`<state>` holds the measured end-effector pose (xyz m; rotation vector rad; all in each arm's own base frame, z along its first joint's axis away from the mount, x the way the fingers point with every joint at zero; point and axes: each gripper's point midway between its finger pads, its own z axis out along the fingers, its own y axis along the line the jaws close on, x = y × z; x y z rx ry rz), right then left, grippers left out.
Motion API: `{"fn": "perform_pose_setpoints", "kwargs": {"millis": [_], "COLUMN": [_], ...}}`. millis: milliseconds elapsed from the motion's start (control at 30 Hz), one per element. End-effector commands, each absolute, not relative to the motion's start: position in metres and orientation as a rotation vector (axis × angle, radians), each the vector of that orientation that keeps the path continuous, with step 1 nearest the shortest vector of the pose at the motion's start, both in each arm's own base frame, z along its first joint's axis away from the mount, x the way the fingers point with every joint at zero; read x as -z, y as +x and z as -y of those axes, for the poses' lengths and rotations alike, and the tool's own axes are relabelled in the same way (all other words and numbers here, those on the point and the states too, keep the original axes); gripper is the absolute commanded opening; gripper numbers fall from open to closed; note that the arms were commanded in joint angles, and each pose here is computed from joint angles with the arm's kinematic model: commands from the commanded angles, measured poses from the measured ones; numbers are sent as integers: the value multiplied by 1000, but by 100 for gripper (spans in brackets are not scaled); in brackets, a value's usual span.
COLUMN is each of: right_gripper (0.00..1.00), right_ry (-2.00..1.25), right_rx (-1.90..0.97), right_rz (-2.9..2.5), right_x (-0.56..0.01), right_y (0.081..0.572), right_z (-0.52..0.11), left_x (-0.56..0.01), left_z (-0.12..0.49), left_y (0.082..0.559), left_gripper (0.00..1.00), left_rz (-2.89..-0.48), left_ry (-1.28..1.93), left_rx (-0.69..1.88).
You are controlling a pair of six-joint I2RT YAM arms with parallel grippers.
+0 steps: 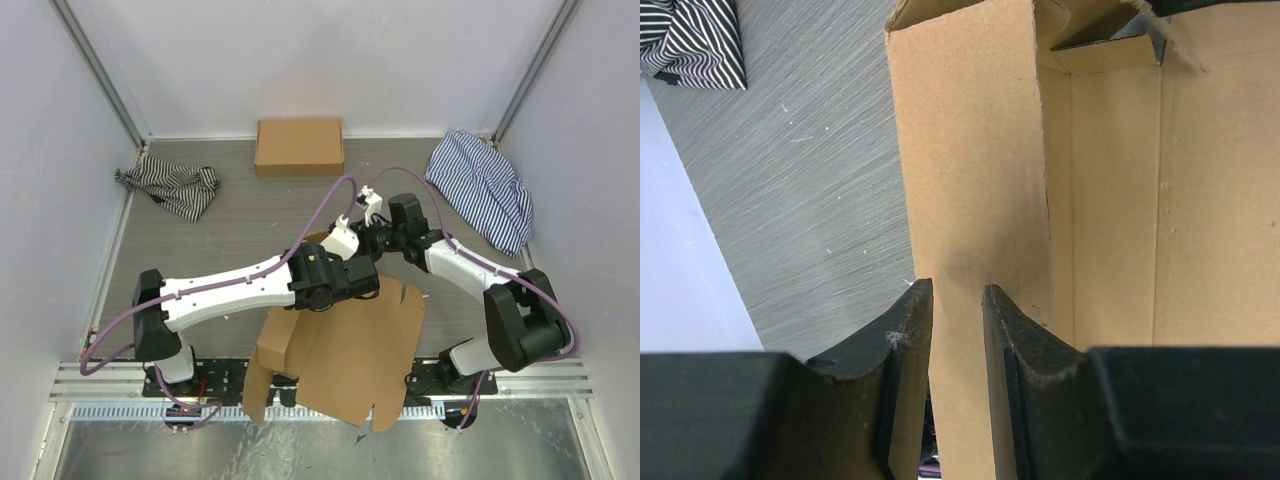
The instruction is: Fold the paper box
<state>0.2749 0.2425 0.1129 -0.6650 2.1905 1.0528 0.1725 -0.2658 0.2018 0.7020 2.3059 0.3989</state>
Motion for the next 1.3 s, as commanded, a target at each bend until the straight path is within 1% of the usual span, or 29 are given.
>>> {"fn": "perform_pose_setpoints", "kwargs": {"millis": [0, 400, 500, 633, 767, 1033, 1267], "right_gripper": [55, 65, 72, 77, 79, 80, 76], "right_ry": [-769, -990, -1048, -1142, -1236, -1325, -1363], "right_rx": [-1146, -1159, -1176, -1174, -1222, -1270, -1294], "right_rz": [-2039, -1795, -1733, -1657, -1556, -1423, -1412], "right_x": [-139, -145, -148, -146, -146, -149, -142], "right_y": [272, 273, 272, 269, 259, 255, 257], "right_z": [-258, -269, -273, -275, -278, -285, -295], "left_x": [-195, -191, -193, -195, -197, -197, -195], "left_z": [270, 279, 280, 279, 276, 272, 270], "left_y": [169, 168, 169, 169, 169, 171, 170], "left_gripper": [35, 34, 34, 34, 34, 35, 35], "left_rz": [-2325, -2327, -2321, -2314, -2311, -2301, -2301], "left_ry": [682, 702, 702, 700, 695, 686, 688], "left_rx": [-362, -315, -307, -307, -302, -298, -304]}}
